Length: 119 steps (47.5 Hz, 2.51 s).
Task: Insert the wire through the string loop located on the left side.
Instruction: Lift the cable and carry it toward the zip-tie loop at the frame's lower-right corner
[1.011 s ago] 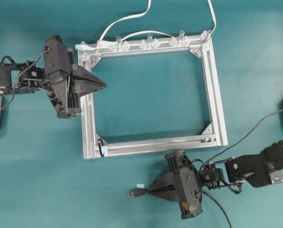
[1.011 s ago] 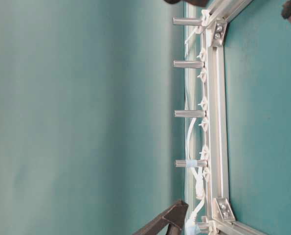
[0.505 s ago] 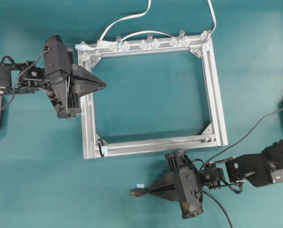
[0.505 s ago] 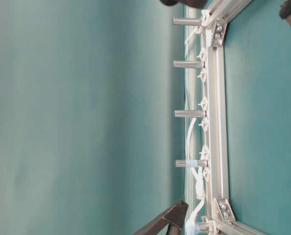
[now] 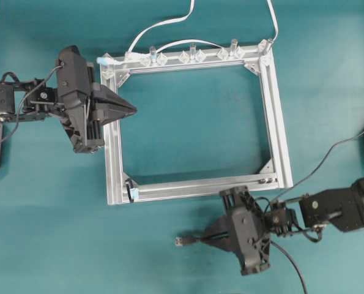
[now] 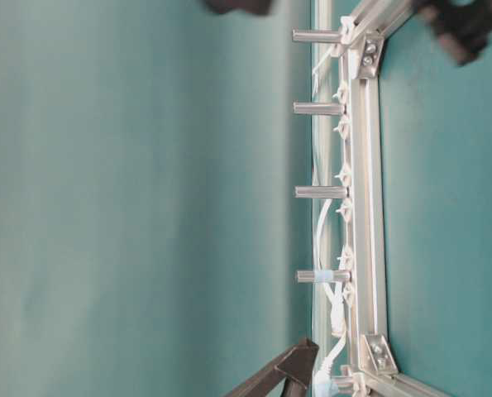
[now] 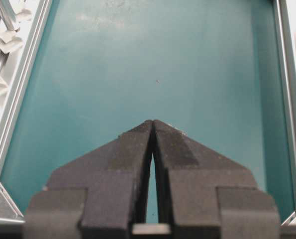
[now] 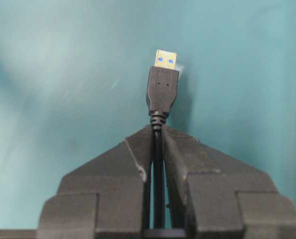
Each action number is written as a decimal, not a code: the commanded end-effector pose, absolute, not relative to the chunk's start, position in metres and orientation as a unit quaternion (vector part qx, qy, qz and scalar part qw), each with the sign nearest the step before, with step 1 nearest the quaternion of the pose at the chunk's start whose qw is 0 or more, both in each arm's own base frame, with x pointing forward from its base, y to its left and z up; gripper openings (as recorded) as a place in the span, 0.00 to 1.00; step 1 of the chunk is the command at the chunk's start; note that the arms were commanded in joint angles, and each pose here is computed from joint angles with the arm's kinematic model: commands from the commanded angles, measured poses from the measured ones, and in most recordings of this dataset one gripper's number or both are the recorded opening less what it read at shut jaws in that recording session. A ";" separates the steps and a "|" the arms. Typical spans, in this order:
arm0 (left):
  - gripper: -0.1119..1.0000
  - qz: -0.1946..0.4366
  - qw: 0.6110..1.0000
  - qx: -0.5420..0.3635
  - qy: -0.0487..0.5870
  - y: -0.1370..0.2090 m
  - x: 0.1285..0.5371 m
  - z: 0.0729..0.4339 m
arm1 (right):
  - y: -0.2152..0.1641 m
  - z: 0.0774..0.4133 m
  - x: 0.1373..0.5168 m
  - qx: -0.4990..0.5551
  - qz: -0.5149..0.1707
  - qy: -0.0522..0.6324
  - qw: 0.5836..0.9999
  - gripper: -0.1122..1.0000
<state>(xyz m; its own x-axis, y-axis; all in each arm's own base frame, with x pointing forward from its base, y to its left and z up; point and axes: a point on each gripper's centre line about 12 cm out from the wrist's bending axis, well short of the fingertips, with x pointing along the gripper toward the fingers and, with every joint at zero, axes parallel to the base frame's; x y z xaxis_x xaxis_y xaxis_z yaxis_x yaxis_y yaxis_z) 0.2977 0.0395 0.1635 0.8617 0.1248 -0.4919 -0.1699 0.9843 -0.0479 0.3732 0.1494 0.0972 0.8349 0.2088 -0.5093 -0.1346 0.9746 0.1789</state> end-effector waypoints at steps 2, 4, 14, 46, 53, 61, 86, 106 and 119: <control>0.10 0.074 0.968 -0.043 0.234 0.039 0.302 0.174 | 0.141 0.126 0.381 0.076 0.086 0.236 0.965 0.18; 0.10 0.074 0.968 -0.044 0.234 0.039 0.302 0.174 | 0.138 0.130 0.382 0.072 0.084 0.231 0.967 0.18; 0.10 0.072 0.969 -0.043 0.233 0.038 0.302 0.174 | 0.128 0.145 0.386 0.060 0.079 0.213 0.972 0.18; 0.10 0.071 0.969 -0.042 0.235 0.037 0.301 0.173 | 0.123 0.151 0.387 0.064 0.076 0.218 0.971 0.18; 0.10 0.071 0.969 -0.043 0.234 0.037 0.301 0.174 | 0.123 0.151 0.387 0.064 0.075 0.218 0.971 0.18; 0.10 0.070 0.968 -0.042 0.236 0.036 0.301 0.173 | 0.121 0.151 0.388 0.064 0.073 0.218 0.971 0.18; 0.10 0.065 0.969 -0.041 0.237 0.033 0.301 0.172 | 0.095 0.154 0.398 0.060 0.047 0.210 0.975 0.18; 0.10 0.065 0.969 -0.041 0.237 0.033 0.301 0.172 | 0.080 0.154 0.405 0.035 0.049 0.235 0.970 0.18; 0.10 0.065 0.968 -0.041 0.237 0.033 0.301 0.172 | 0.073 0.153 0.407 0.034 0.043 0.235 0.970 0.18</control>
